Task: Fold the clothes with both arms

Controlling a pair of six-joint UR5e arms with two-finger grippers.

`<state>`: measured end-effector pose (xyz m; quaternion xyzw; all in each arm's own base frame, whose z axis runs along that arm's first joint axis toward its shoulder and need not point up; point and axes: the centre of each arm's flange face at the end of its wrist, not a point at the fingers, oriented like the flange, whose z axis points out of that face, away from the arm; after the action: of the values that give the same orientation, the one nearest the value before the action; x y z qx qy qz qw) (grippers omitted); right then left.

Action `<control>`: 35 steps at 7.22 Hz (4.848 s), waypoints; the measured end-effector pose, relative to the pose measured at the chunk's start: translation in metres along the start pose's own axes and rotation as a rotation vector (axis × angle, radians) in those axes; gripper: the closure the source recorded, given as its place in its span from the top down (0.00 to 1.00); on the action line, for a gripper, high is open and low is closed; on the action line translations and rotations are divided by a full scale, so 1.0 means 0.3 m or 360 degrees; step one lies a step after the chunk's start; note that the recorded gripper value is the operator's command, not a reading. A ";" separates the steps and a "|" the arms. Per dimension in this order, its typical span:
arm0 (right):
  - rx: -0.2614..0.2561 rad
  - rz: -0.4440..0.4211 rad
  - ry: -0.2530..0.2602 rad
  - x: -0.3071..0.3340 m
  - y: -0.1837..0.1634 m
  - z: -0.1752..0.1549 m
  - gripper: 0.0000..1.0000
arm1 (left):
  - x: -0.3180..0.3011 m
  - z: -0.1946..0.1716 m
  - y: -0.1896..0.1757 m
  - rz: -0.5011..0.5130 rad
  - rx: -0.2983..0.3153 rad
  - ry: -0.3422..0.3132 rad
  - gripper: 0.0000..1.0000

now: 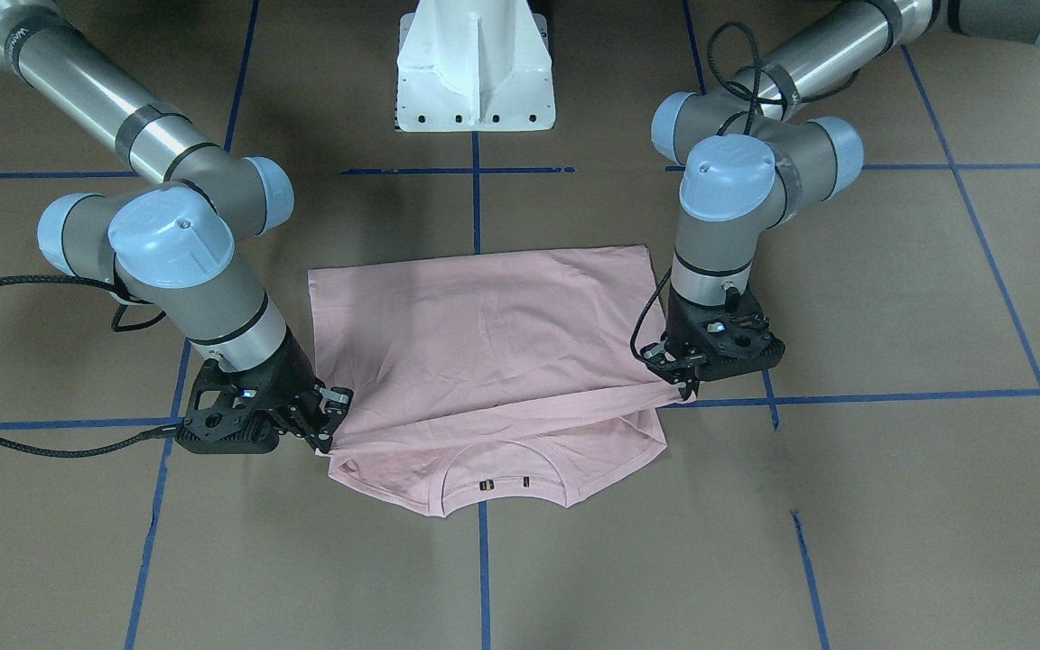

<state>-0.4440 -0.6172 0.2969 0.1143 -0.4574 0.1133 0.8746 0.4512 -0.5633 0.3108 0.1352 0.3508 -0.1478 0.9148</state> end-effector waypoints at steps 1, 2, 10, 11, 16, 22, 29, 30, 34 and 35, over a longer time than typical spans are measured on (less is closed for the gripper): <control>0.0000 -0.0001 -0.0003 -0.004 0.000 -0.001 0.00 | 0.005 -0.001 -0.001 0.0000 0.0000 0.0003 0.00; 0.0001 -0.0003 -0.0011 -0.008 0.002 -0.002 0.12 | 0.011 -0.005 -0.001 0.0000 0.0000 0.0007 0.21; -0.0022 -0.0013 -0.0044 0.040 0.044 0.006 1.00 | 0.029 -0.007 0.007 -0.0053 -0.0002 0.0020 1.00; -0.0058 -0.0024 -0.0065 0.044 0.119 -0.001 1.00 | 0.042 -0.025 0.007 -0.0060 -0.0001 0.0034 1.00; -0.0268 0.0026 0.0008 0.148 0.514 -0.038 0.99 | 0.103 -0.066 0.073 -0.0151 -0.0027 0.0096 1.00; -0.0371 0.0029 0.0083 0.215 0.637 0.015 0.70 | 0.129 -0.091 0.112 -0.0183 -0.0040 0.0127 1.00; -0.0437 0.0028 0.0112 0.214 0.669 -0.018 0.00 | 0.131 -0.112 0.125 -0.0175 -0.0042 0.0149 1.00; -0.0443 0.0028 0.0130 0.227 0.688 -0.062 0.00 | 0.136 -0.113 0.134 -0.0175 -0.0046 0.0152 1.00; -0.0593 -0.0052 0.0193 0.401 0.954 -0.198 0.00 | 0.177 -0.137 0.199 -0.0195 -0.0076 0.0190 1.00; -0.0685 -0.0099 0.0228 0.472 1.078 -0.251 0.00 | 0.191 -0.149 0.222 -0.0202 -0.0086 0.0206 1.00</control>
<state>-0.4048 -0.2745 0.4032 -0.0693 -0.4040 -0.0062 0.9121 0.4893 -0.4964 0.2492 0.0973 0.4208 -0.1869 0.8823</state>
